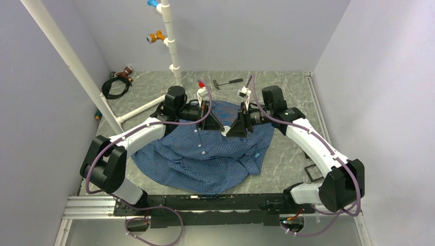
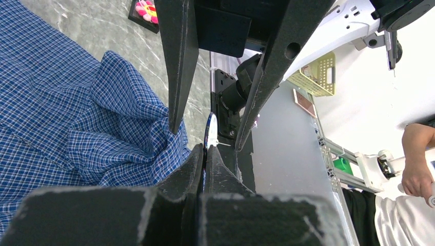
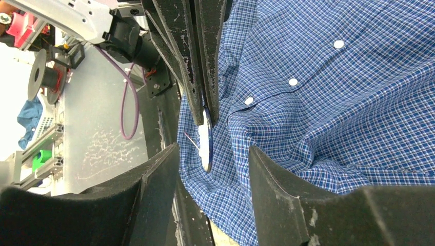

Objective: Remove the brooch from the garment
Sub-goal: Close the brooch.

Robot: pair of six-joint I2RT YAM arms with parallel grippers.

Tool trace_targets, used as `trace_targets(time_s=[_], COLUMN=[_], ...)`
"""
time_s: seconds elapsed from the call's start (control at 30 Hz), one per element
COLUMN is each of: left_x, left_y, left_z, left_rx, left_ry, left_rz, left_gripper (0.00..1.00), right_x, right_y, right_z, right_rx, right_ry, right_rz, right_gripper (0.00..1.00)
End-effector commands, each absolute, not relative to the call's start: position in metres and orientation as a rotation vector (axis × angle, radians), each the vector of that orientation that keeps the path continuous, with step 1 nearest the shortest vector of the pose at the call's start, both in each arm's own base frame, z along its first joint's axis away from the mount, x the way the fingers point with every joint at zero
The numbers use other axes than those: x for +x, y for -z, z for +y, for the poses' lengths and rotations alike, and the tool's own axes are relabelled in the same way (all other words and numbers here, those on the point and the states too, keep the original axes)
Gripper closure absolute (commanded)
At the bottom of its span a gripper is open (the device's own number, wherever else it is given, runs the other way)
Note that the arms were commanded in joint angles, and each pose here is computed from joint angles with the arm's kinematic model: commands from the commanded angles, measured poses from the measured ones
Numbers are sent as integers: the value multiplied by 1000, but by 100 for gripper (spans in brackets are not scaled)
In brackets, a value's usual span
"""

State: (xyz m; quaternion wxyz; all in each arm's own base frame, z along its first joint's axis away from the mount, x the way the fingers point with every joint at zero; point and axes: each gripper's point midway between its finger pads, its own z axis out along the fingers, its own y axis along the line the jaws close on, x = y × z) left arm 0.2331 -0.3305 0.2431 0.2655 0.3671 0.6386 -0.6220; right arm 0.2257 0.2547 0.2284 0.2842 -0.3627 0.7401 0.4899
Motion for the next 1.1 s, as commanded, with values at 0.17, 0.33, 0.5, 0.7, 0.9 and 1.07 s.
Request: trace_targets(time_s=[0.17, 0.33, 0.5, 0.7, 0.9, 1.07], left_x=[227, 224, 223, 222, 222, 222], left_y=[-258, -259, -260, -260, -260, -261], left_z=[-328, -329, -330, -331, -332, -333], left_rx=[1032, 1046, 1050, 1051, 1054, 1052], left_ry=[1684, 1681, 1679, 1684, 1678, 1682], left_rz=[1638, 1626, 1622, 1623, 1621, 1623], left_gripper=[100, 100, 100, 100, 100, 100], right_x=[234, 239, 239, 246, 252, 261], right_y=[-233, -230, -229, -226, -223, -220], right_z=[255, 255, 256, 255, 253, 249], right_rx=[-960, -946, -915, -876, -847, -817], right_ry=[-1269, -1251, -1274, -1234, -1195, -1129], right_rz=[1942, 1951, 1977, 2001, 2020, 2039], right_gripper=[55, 60, 62, 62, 64, 68])
